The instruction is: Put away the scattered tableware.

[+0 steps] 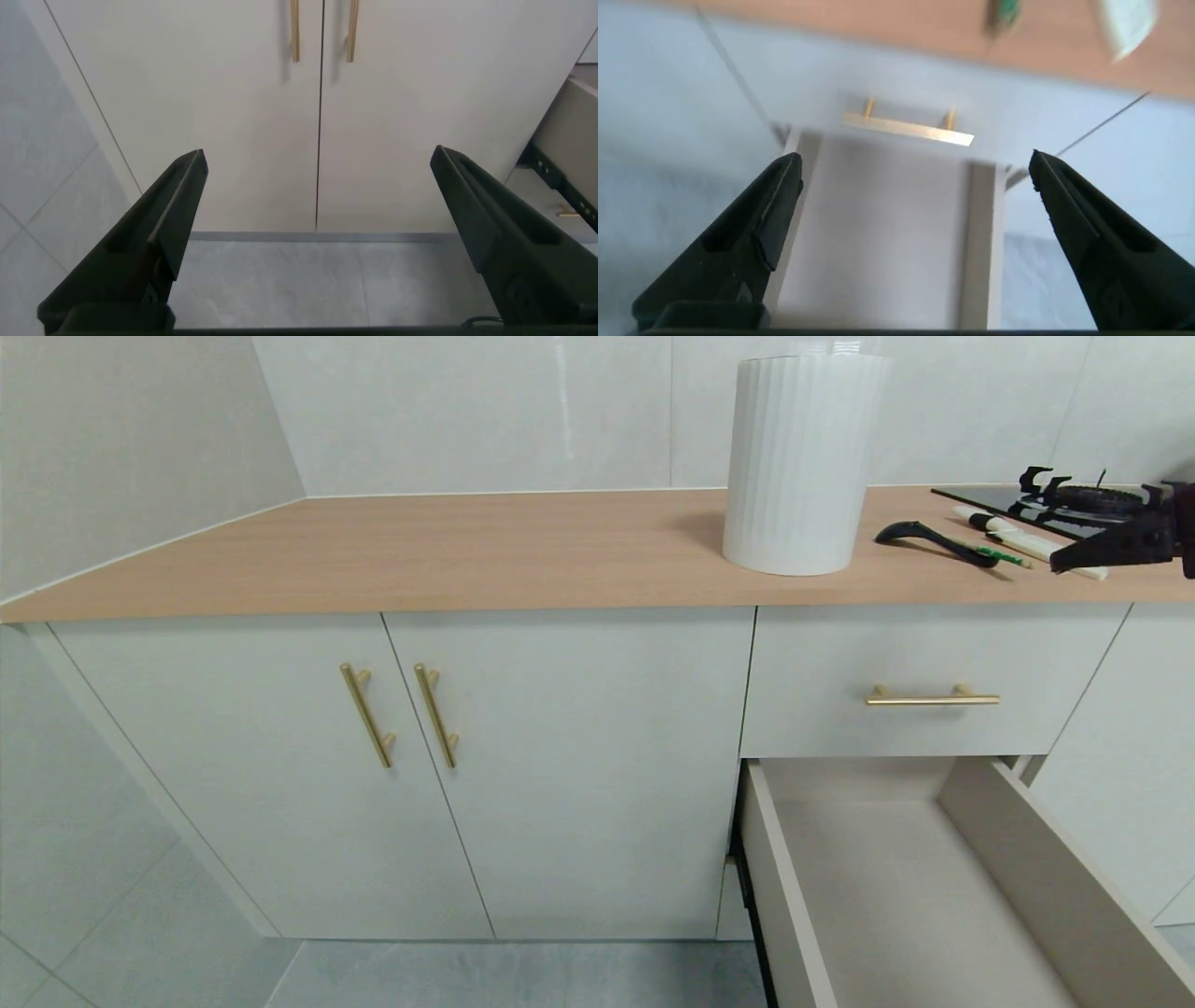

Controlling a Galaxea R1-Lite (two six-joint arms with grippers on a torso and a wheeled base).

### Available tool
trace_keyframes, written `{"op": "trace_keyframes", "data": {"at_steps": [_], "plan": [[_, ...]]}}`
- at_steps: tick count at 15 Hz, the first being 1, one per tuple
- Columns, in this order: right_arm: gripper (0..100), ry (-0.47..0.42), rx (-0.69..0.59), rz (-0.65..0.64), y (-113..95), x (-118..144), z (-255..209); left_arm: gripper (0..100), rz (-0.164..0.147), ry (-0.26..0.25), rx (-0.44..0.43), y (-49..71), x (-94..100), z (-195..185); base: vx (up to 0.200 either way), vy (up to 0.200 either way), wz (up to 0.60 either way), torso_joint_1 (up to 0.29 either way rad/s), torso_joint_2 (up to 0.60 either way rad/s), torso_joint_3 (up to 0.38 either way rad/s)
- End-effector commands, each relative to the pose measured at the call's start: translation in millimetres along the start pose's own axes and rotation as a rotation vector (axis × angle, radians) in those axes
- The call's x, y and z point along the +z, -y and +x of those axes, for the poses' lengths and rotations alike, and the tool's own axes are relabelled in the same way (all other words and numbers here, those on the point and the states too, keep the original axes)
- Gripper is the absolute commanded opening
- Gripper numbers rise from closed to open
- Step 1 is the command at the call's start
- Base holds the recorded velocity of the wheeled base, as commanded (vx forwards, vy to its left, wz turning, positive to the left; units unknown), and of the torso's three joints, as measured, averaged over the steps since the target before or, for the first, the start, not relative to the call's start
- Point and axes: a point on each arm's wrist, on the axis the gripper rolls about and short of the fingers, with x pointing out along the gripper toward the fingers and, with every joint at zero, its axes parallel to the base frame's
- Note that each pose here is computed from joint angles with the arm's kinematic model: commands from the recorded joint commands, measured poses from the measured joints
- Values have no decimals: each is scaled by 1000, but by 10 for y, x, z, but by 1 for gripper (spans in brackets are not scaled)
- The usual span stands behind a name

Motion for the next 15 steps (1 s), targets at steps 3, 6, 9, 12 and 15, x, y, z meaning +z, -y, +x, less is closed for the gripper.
{"op": "trace_keyframes", "data": {"at_steps": [3,6,9,12,15], "plan": [[100,-59,-49,26,167,169,488,100,0,-1,0,0,0,1,0,0,0,0,0,0],[100,-70,-76,72,273,241,871,100,0,-1,0,0,0,1,0,0,0,0,0,0],[100,-132,-58,105,317,142,1218,100,0,-1,0,0,0,1,0,0,0,0,0,0],[100,-114,-35,123,318,137,1338,100,0,-1,0,0,0,1,0,0,0,0,0,0],[100,-30,-47,130,331,221,1350,100,0,-1,0,0,0,1,0,0,0,0,0,0]]}}
